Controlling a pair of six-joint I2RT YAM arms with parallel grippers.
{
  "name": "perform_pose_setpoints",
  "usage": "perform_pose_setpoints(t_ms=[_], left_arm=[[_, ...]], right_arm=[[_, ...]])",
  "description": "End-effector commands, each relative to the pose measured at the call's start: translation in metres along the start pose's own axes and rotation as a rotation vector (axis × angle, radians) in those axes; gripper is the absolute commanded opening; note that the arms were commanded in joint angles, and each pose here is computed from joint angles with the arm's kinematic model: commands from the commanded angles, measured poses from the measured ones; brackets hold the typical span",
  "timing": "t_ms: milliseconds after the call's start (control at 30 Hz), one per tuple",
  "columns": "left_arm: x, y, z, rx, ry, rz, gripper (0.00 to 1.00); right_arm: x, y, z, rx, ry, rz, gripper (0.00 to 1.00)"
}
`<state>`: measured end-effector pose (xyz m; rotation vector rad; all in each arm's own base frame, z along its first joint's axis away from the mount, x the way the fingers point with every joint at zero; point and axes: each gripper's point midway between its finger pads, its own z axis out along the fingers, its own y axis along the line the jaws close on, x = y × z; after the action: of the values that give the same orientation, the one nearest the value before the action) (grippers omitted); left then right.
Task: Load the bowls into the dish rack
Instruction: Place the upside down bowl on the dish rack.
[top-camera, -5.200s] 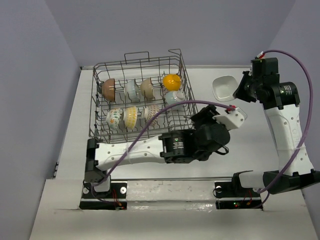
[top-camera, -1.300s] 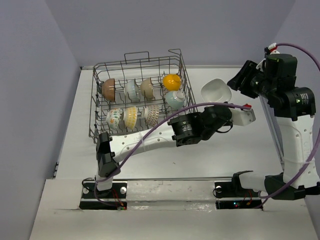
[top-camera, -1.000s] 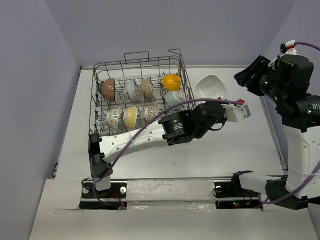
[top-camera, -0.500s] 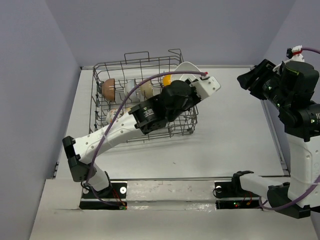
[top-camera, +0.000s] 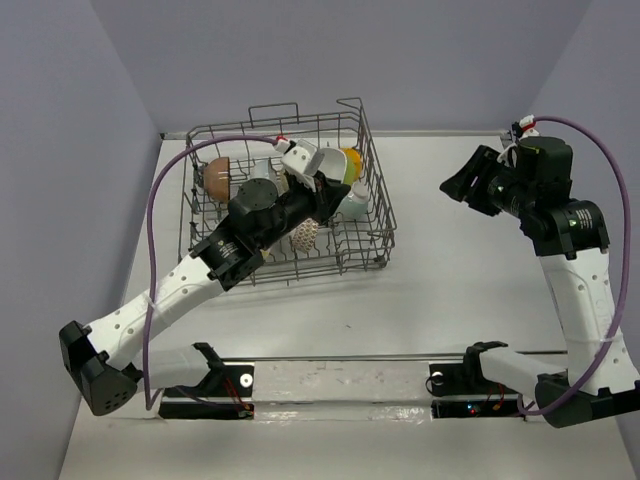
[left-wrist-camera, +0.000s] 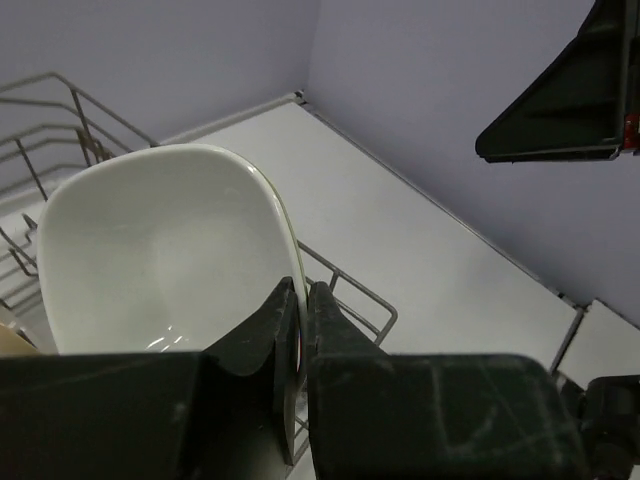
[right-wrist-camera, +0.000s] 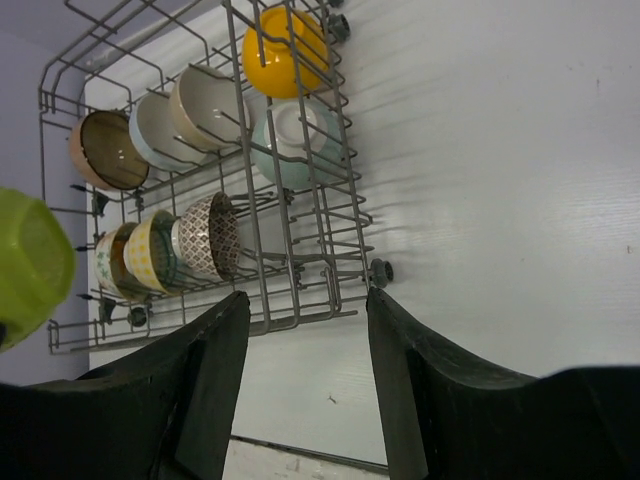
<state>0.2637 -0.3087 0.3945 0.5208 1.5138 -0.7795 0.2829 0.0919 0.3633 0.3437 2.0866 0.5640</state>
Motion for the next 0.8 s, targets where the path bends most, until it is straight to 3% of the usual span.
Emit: perform_pose_setpoints(t_ms=[0, 300, 767], left_arm=[[-0.018, -0.011, -0.002, 0.112, -0.175, -0.244, 0.00], [0.010, 0.008, -0.005, 0.122, -0.265, -0.485, 0.00], [0.038, 0.033, 0.017, 0.083, -0.340, -0.677, 0.00]], right_arm=[[-0.003, 0.017, -0.004, -0.106, -0.027, -0.062, 0.56], [0.027, 0.005, 0.010, -0.118, 0.050, -0.072, 0.56], [0.050, -0.006, 0.020, -0.120, 0.093, -0.067, 0.56]])
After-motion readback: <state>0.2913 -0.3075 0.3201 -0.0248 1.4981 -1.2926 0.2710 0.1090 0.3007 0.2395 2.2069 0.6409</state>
